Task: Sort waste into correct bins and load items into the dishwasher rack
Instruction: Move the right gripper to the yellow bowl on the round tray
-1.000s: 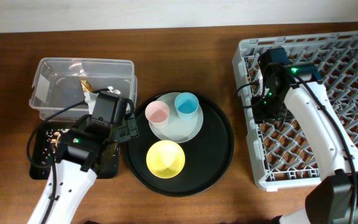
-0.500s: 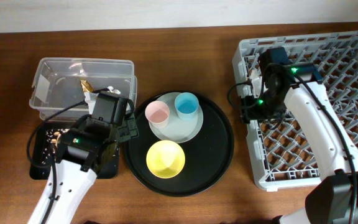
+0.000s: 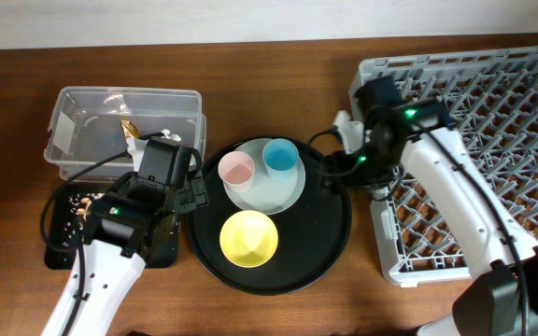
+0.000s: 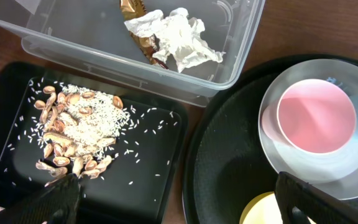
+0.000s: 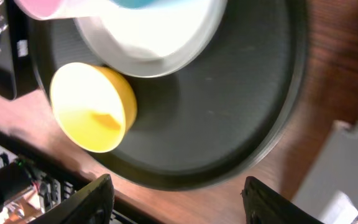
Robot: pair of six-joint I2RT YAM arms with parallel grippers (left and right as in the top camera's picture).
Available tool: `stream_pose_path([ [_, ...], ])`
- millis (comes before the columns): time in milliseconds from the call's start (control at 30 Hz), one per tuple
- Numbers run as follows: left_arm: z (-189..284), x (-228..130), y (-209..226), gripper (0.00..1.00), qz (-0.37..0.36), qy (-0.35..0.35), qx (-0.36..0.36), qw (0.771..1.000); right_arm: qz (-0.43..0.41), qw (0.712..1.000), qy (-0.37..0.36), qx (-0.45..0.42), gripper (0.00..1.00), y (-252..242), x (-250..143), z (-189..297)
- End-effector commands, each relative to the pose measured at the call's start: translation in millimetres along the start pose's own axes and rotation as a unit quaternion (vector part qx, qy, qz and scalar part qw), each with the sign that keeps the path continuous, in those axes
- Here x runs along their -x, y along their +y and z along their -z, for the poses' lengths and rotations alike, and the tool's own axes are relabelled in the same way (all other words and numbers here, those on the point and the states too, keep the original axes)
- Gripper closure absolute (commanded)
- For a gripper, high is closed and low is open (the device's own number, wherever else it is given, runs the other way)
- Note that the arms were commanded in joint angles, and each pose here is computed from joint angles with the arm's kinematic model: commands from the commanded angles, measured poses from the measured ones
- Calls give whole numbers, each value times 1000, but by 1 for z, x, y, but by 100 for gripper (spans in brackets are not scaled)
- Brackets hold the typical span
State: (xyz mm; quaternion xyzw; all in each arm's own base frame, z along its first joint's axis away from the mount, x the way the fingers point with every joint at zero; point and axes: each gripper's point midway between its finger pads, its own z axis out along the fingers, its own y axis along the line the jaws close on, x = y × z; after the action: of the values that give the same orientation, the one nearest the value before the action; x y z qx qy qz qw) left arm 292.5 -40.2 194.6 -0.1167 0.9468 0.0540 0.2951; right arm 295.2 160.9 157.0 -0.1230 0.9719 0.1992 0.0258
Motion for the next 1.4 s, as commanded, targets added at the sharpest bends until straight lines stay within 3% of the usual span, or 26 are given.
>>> stream_pose_path([
  [0, 5, 7, 3, 1, 4, -14, 2, 1000, 44, 999, 15, 14, 33, 33, -8, -12],
  [100, 5, 7, 3, 1, 4, -14, 2, 1000, 78, 997, 22, 18, 34, 53, -15, -20],
  [200, 5, 7, 3, 1, 4, -14, 2, 1000, 113, 993, 29, 23, 52, 75, -22, -27],
  [433, 5, 7, 3, 1, 4, -14, 2, 1000, 178, 983, 26, 27, 67, 120, -35, -44],
  [600, 5, 7, 3, 1, 4, -14, 2, 1000, 181, 983, 6, -24, 67, 120, -32, -51],
  [800, 5, 7, 3, 1, 4, -14, 2, 1000, 145, 987, -27, -62, 58, 106, -15, -49],
  [967, 5, 7, 3, 1, 4, -14, 2, 1000, 156, 986, -17, -54, 41, 108, -17, -55],
  [1367, 5, 7, 3, 1, 4, -14, 2, 1000, 156, 986, -7, -57, 40, 102, -23, -63],
])
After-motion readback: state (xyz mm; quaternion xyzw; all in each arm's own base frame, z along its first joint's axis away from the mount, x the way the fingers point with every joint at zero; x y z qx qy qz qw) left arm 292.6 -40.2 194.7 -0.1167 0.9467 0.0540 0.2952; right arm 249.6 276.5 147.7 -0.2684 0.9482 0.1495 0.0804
